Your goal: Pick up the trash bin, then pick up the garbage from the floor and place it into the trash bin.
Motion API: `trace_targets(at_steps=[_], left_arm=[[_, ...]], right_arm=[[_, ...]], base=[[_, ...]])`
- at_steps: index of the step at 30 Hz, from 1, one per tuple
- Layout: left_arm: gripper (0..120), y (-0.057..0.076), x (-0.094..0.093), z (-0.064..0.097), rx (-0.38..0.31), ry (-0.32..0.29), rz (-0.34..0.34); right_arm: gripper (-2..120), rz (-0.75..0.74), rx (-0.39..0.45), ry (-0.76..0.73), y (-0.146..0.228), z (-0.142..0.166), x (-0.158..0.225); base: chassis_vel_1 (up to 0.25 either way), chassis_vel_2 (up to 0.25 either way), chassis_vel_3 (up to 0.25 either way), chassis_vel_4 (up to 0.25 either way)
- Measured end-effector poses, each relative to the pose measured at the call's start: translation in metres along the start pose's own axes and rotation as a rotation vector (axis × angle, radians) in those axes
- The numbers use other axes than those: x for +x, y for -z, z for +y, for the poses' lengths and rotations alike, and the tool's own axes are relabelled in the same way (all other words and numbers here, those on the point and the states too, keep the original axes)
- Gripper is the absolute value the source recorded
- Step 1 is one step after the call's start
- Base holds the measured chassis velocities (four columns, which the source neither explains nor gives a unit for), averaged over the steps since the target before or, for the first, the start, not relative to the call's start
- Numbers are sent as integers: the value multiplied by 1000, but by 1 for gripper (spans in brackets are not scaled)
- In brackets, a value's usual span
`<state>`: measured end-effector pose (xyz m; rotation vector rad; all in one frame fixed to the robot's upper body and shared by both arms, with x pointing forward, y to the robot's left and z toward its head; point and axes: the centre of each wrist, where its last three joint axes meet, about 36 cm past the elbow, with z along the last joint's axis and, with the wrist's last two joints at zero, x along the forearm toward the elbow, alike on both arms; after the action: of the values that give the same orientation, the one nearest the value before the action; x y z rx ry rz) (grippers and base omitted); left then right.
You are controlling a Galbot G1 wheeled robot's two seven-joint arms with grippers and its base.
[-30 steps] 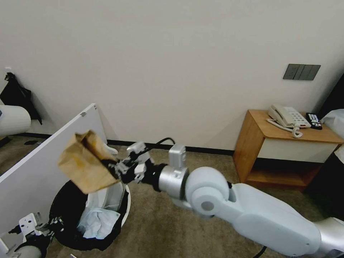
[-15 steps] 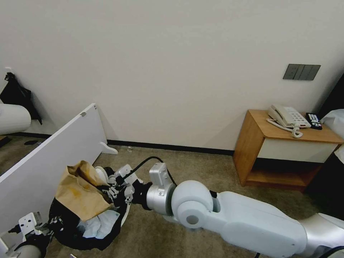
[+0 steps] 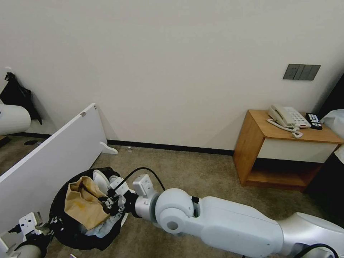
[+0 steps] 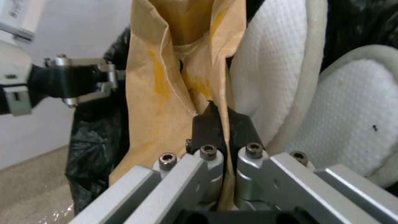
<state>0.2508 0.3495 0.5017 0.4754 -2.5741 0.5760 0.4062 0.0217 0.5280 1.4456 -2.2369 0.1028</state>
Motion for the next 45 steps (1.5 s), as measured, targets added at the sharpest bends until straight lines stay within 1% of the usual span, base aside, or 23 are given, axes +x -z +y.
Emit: trace_targets(at_steps=[13,20,23,25,26,29,30,32,35,36,37,38,39,40,43,44,45], left_arm=[[2,-4,-4,-1,6,-7,12],[2,-4,-7,-1,7,-6,16],[2,-5,-7,0,7,-6,17],[2,-5,-8,0,7,-5,18],[2,-5,-8,0,7,-5,18],[2,-5,-9,0,6,-4,19],[2,-5,-9,0,6,-4,19],[2,-5,-9,0,6,-4,19],[2,-5,-9,0,6,-4,20],[2,-6,-9,0,6,-5,20],[2,-6,-9,0,6,-5,21],[2,-6,-9,0,6,-5,21],[2,-6,-9,0,6,-3,21],[2,-6,-9,0,6,-3,21],[2,-7,-8,0,5,-1,22],[2,-7,-8,0,5,-1,22],[2,-7,-8,0,4,1,23]], right_arm=[[0,52,-5,-41,-23,-4,-17],[0,60,-3,-67,-25,-6,-15],[3,49,-1,-70,-21,-6,-11],[13,37,5,-76,-16,-6,-6],[13,37,5,-76,-16,-6,-6],[30,19,10,-80,-9,-6,0],[30,19,10,-80,-9,-6,0],[39,10,13,-81,-5,-5,3],[42,7,14,-81,-4,-5,4],[51,1,14,-80,-2,-4,6],[56,-4,15,-79,0,-4,7],[56,-4,15,-79,0,-4,7],[64,-9,15,-79,1,-3,9],[64,-9,15,-79,1,-3,9],[78,-20,13,-75,5,-1,14],[78,-20,13,-75,5,-1,14],[86,-27,11,-73,7,0,16]], base=[[0,0,0,0],[0,0,0,0],[0,0,0,0],[0,0,0,0],[0,0,0,0],[0,0,0,0],[0,0,0,0],[0,0,0,0],[0,0,0,0],[0,0,0,0],[0,0,0,0],[0,0,0,0],[0,0,0,0],[0,0,0,0],[0,0,0,0],[0,0,0,0],[0,0,0,0]])
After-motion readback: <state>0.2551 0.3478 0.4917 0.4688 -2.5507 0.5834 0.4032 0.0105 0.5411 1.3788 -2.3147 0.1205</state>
